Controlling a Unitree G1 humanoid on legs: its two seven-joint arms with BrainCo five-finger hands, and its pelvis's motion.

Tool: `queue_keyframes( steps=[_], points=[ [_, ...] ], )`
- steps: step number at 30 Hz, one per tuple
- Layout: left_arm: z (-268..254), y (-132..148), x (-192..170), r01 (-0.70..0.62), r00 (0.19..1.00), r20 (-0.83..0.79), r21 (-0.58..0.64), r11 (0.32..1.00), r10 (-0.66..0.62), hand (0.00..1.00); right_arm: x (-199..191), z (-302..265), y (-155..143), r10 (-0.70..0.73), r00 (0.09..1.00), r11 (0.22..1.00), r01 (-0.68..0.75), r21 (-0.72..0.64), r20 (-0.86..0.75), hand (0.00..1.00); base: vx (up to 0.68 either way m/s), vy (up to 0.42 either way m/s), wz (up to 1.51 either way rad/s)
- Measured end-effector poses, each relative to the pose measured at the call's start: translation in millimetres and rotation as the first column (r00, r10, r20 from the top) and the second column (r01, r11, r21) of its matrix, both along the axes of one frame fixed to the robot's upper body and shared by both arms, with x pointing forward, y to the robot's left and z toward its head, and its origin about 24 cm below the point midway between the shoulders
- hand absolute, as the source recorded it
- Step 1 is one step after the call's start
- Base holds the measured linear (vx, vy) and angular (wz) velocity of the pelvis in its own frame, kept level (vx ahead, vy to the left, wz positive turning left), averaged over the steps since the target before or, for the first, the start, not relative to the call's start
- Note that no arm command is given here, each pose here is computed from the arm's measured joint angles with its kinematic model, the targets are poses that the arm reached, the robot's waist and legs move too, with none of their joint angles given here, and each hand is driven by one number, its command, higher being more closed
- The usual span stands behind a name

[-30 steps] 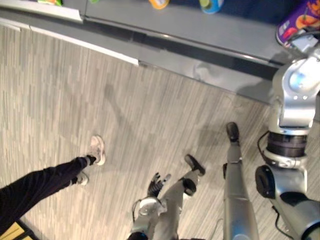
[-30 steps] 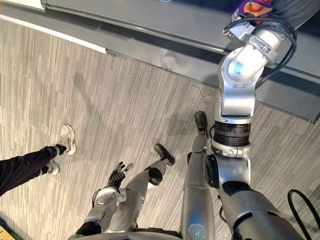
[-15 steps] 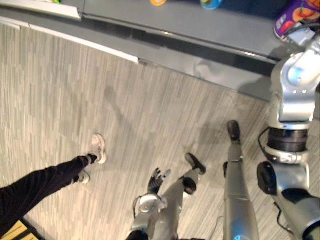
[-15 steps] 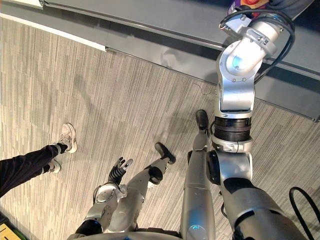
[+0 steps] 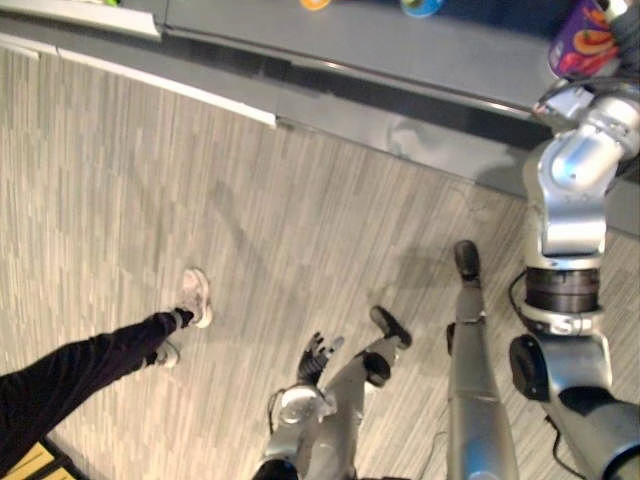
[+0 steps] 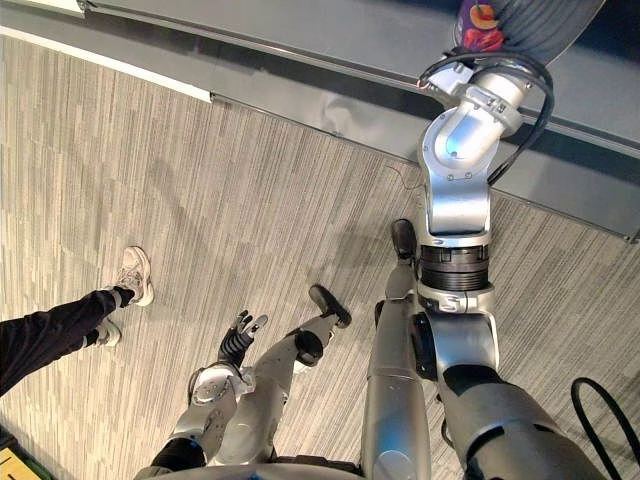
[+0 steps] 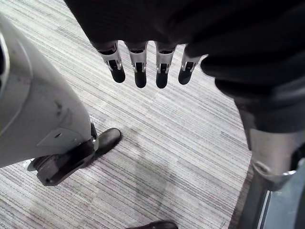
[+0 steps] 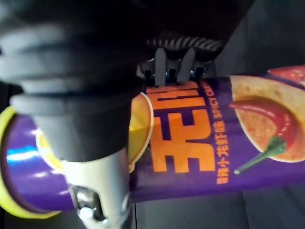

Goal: Put the gum and the chips on the shelf.

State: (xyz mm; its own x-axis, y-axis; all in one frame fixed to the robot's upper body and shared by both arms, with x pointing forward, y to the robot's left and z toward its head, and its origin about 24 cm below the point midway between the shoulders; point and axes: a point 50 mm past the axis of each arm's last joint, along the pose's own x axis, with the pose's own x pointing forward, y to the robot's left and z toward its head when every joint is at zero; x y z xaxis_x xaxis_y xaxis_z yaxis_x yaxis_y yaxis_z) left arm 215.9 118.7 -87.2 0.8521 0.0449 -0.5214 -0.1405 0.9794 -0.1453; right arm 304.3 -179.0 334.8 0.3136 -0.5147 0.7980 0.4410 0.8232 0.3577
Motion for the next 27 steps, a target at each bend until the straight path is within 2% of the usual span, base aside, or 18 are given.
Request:
queue_keyframes(
  steps=[9,15,20,27],
  points=[
    [0,0,0,0.004,1.0,-0.003,0.005,1.0,-0.004,0.0,13,-24,-3,0.007,0.994,1.0,-0.008,-0.004,-0.11,0.0,0.05,-0.053,-0.04],
    [-1,3,-1,-0.009,1.0,-0.007,0.003,1.0,0.009,0.0,28,-65,-8,0.066,0.962,0.997,-0.054,0.051,-0.264,0.0,0.04,-0.059,-0.01],
    [-9,8,-6,-0.031,0.998,-0.051,0.005,1.0,0.031,0.0,34,-116,-20,0.124,0.905,0.987,-0.071,0.143,-0.407,0.0,0.01,-0.055,0.02],
    [-25,13,-21,-0.015,0.989,-0.15,0.049,0.999,0.022,0.0,27,-208,-54,0.154,0.757,0.961,0.036,0.275,-0.636,0.0,0.01,-0.035,0.05]
  ],
)
